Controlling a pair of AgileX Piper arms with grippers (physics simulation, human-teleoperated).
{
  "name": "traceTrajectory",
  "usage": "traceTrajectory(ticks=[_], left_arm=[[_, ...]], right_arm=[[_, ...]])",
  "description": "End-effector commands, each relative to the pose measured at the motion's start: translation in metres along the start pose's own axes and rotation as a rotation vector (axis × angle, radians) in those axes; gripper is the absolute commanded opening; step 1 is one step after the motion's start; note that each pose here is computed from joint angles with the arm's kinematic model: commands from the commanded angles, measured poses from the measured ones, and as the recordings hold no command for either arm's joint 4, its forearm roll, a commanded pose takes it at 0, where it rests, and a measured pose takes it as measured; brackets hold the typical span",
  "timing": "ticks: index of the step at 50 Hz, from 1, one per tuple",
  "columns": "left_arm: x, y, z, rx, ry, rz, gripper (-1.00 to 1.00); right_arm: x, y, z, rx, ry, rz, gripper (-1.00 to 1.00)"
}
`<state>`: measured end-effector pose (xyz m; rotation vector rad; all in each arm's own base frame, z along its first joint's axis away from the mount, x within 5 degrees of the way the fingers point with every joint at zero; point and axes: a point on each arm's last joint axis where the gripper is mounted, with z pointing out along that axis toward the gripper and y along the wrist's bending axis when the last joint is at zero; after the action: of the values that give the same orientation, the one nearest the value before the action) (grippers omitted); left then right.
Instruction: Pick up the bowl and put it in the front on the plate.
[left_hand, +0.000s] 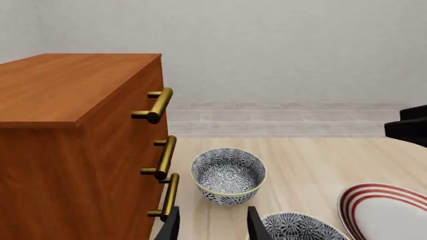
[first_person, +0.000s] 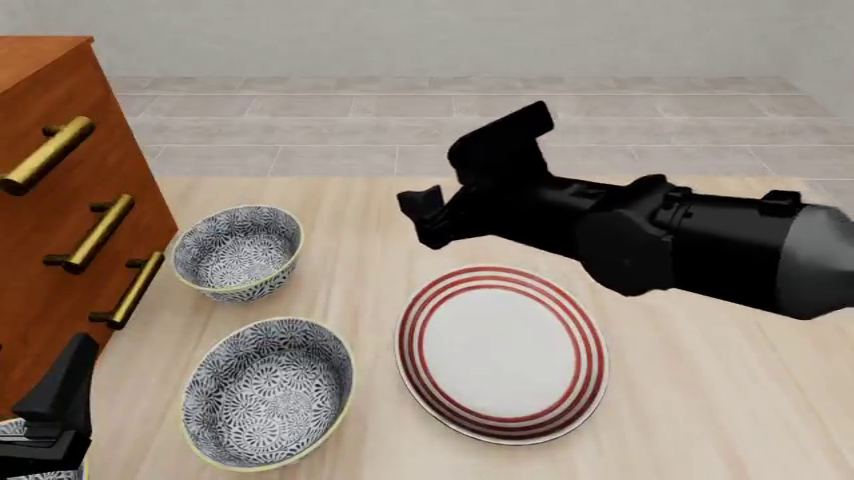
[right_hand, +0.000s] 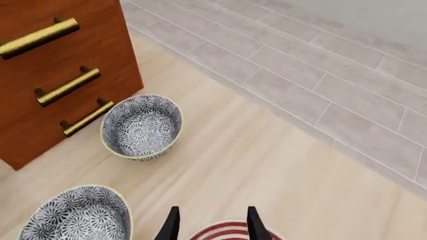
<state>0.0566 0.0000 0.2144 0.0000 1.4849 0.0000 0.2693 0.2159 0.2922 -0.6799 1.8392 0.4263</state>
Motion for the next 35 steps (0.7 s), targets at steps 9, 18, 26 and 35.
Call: traceTrajectory(ticks=[9, 18, 26, 35], left_arm=[[0.0, 0.0, 0.0, 0.0, 0.0, 0.0, 1.0], [0.0, 0.0, 0.0, 0.0, 0.0, 0.0, 1.0], [0.0, 0.0, 0.0, 0.0, 0.0, 0.0, 1.0], [0.0, 0.0, 0.0, 0.0, 0.0, 0.0, 1.0]], right_arm=[[-0.01, 0.025, 0.032, -0.063, 0.006, -0.007, 1.0], [-0.022, 0.033, 0.05, -0.078, 0.009, 0.055, 1.0], [-0.033, 0.035, 0.064, -0.08, 0.01, 0.068, 1.0], [-0.033, 0.039, 0.079, -0.085, 0.027, 0.091, 1.0]])
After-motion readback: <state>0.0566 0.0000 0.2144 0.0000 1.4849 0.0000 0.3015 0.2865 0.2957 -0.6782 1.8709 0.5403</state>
